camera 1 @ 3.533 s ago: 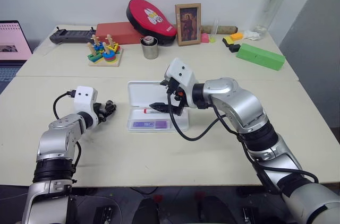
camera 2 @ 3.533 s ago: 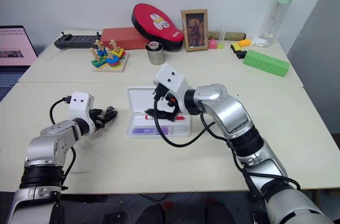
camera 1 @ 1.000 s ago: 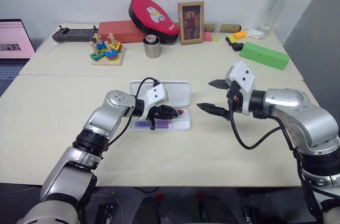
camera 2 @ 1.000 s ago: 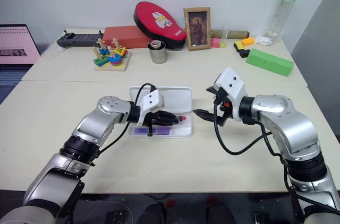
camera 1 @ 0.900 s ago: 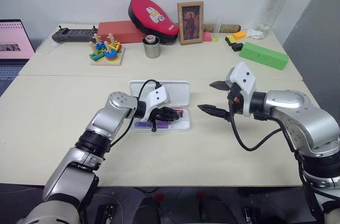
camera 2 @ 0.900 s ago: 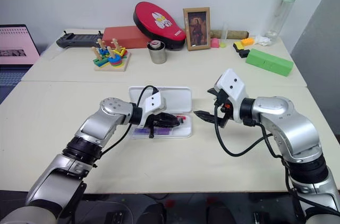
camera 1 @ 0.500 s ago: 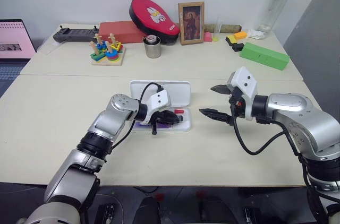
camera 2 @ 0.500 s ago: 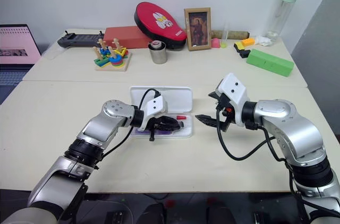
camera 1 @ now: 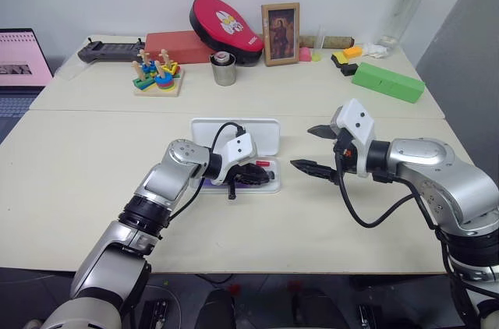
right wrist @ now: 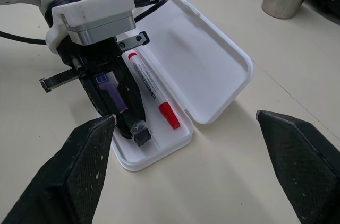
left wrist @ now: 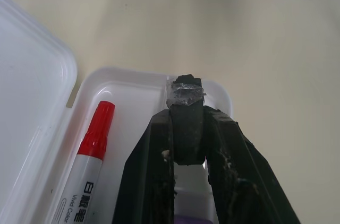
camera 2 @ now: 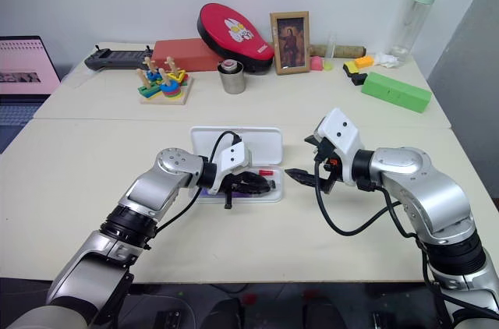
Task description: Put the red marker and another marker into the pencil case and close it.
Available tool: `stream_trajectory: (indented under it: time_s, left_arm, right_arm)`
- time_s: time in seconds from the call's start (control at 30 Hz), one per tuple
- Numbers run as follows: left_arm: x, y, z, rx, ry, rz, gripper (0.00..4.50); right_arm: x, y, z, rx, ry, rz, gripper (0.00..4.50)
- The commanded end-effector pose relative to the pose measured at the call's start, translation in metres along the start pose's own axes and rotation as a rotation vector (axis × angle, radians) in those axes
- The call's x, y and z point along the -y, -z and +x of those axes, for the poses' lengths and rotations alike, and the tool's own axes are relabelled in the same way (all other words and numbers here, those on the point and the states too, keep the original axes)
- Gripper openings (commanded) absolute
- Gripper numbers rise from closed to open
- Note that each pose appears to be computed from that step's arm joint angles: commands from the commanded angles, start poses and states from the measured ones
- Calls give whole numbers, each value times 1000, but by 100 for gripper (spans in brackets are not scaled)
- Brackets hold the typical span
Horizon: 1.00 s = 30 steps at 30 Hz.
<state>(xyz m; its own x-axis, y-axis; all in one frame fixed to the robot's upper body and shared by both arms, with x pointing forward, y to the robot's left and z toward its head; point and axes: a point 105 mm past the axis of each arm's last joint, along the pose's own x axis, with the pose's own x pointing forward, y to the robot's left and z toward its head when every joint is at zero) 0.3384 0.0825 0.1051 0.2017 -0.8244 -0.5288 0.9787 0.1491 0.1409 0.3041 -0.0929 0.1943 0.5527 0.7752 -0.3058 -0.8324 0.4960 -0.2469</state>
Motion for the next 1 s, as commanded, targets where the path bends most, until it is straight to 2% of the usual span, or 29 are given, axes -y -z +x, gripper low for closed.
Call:
stream_trajectory:
  time_s: [0.03,0.17,0.2,0.4,0.6,0.67,0.7,0.73,0.77,0.8,1.0]
  left_arm:
    - [1,-12,-2,10,4,49,54]
    - [1,-15,-4,26,5,37,54]
    - [1,-16,-5,26,5,39,88]
    - [-1,-23,-11,35,-10,35,210]
    - [1,-25,-12,45,-1,26,312]
    - [1,-26,-12,50,1,23,359]
    - [1,-27,-12,51,0,22,367]
    - [1,-27,-12,53,-1,20,401]
    - [1,-27,-12,54,-1,19,409]
    - [1,-28,-13,59,-5,16,439]
    - [-10,-29,-31,110,-92,-29,447]
  right_arm:
    - [0,-7,-3,28,8,-23,450]
    - [0,-7,-4,27,10,-22,450]
    - [0,-7,-3,27,10,-22,450]
    - [2,-8,0,34,11,-23,450]
    - [3,-8,0,33,12,-24,450]
    - [3,-8,0,33,13,-23,450]
    - [3,-8,0,33,12,-22,450]
    - [3,-7,0,33,12,-22,450]
    - [3,-7,0,33,12,-21,450]
    - [3,-7,0,32,11,-20,450]
    - [2,-6,0,29,0,-18,450]
